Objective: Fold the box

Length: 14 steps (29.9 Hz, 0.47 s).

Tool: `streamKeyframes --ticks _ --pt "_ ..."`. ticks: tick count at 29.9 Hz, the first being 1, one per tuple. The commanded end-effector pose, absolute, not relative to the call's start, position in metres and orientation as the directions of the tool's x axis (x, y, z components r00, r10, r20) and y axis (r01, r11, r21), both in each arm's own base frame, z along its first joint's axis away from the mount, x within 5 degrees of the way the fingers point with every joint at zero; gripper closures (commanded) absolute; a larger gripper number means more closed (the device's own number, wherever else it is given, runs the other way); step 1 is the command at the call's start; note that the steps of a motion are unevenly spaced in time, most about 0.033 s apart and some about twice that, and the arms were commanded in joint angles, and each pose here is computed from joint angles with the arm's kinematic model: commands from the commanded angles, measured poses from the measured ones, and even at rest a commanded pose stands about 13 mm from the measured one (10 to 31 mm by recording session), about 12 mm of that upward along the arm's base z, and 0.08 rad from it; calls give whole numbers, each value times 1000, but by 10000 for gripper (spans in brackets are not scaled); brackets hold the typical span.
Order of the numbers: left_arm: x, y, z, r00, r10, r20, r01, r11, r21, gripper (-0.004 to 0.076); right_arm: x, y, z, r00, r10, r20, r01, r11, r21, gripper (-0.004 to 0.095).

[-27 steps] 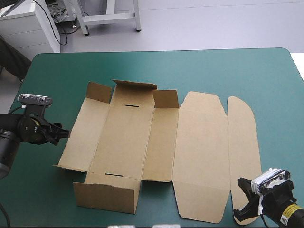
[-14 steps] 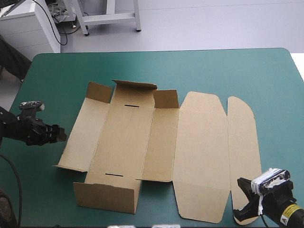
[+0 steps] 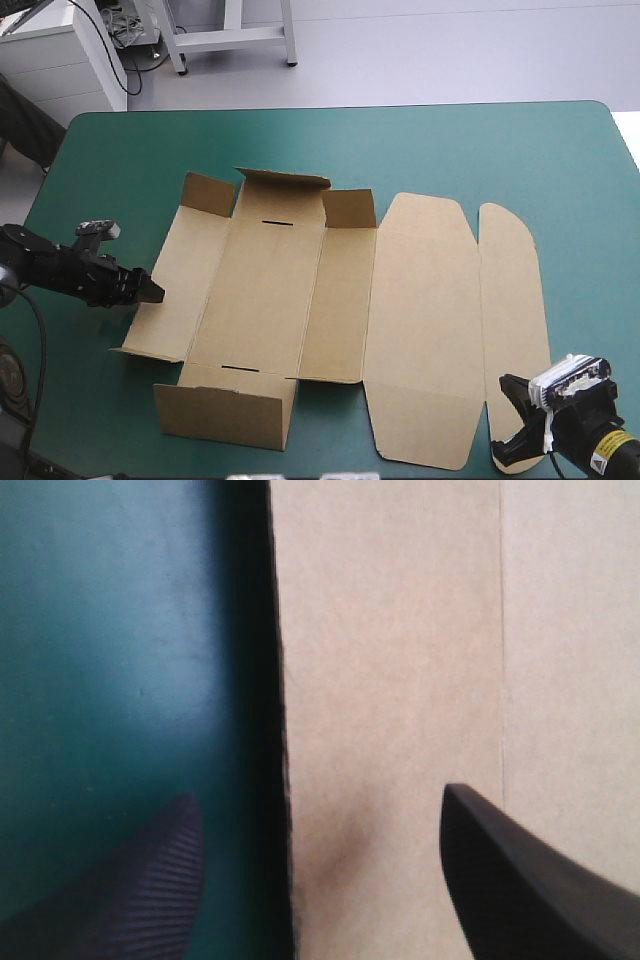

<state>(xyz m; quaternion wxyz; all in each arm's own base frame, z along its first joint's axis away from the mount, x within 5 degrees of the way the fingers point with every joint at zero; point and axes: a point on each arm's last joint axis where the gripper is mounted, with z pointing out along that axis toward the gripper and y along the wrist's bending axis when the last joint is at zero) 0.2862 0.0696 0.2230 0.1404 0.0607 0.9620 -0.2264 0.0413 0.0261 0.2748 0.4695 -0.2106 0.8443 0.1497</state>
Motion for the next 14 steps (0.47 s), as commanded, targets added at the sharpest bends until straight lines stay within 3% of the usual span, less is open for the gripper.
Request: streamKeyframes --ticks 1,8,14 --pt "291 66 233 -946 36 -324 191 865 -464 250 44 27 288 -404 -180 -897 -498 866 51 923" --pt "292 45 230 -954 79 -290 252 735 -629 250 44 27 288 -404 -180 -897 -498 866 51 923" --pt "295 19 230 -943 160 -290 316 700 -640 250 44 27 288 -403 -181 -897 -498 866 49 923"
